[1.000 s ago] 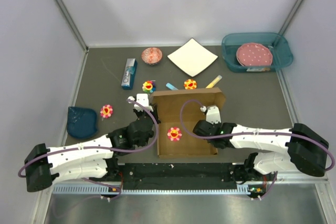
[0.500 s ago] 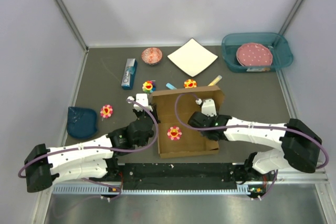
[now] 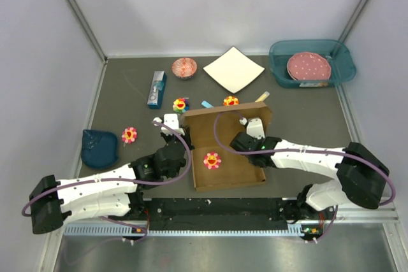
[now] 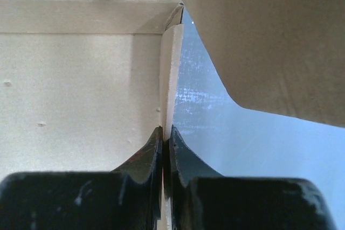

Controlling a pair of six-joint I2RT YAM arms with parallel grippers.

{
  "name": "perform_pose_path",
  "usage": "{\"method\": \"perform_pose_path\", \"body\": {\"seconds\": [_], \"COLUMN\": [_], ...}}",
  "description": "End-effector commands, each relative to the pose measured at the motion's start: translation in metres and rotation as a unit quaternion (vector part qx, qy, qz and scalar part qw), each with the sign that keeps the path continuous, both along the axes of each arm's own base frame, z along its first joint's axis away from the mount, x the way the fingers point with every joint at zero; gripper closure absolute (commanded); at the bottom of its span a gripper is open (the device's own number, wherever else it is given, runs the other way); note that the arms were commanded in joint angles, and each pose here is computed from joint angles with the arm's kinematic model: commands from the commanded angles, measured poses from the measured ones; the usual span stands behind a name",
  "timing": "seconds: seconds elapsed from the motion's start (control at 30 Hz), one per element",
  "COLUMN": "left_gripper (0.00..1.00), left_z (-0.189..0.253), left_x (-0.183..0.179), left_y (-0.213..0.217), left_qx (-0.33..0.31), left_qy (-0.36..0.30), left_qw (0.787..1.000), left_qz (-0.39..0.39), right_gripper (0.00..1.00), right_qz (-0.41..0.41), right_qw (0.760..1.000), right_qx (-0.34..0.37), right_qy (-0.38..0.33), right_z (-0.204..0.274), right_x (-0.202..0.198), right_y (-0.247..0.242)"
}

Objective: Fold the paper box

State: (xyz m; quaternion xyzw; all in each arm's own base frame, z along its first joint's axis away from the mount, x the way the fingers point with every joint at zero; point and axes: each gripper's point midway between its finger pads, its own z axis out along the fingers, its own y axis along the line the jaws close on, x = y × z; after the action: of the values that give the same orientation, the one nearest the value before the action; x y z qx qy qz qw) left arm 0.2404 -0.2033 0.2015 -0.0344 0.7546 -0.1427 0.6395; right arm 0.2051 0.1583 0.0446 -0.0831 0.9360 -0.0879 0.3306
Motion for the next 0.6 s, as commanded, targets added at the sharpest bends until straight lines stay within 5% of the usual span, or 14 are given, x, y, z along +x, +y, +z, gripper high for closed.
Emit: {"method": "perform_pose_path", "body": {"seconds": [0.0, 0.17, 0.23, 0.33, 0.57], "left_gripper": [1.00, 1.00, 1.00, 1.00, 1.00], "left_z": [-0.014, -0.015, -0.015, -0.017, -0.016], "left_x": [-0.005, -0.005, -0.005, -0.005, -0.005], "left_y": [-0.003, -0.004, -0.004, -0.004, -0.004], "left_qx": [0.013, 0.011, 0.010, 0.012, 0.012], "left_qy": [0.013, 0.013, 0.013, 0.015, 0.014], "left_qw": [1.000, 1.000, 1.000, 1.000, 1.000], "left_qz": [-0.020, -0.021, -0.022, -0.022, -0.021], "right_gripper": [1.00, 0.96, 0.76, 0.61, 0.54], "right_qz": [-0.010, -0.019, -0.024, -0.026, -0.031], "right_qw": [0.999, 0.998, 0.998, 0.998, 0.998], "right_qx": [0.027, 0.037, 0.040, 0.043, 0.039], "right_qy": [0.031, 0.037, 0.040, 0.038, 0.026], "right_z": [-0.025, -0.027, -0.028, -0.027, -0.021], "right_x": [-0.014, -0.018, -0.018, -0.017, -0.006], "right_y": [0.000, -0.004, -0.004, -0.001, 0.002]}}
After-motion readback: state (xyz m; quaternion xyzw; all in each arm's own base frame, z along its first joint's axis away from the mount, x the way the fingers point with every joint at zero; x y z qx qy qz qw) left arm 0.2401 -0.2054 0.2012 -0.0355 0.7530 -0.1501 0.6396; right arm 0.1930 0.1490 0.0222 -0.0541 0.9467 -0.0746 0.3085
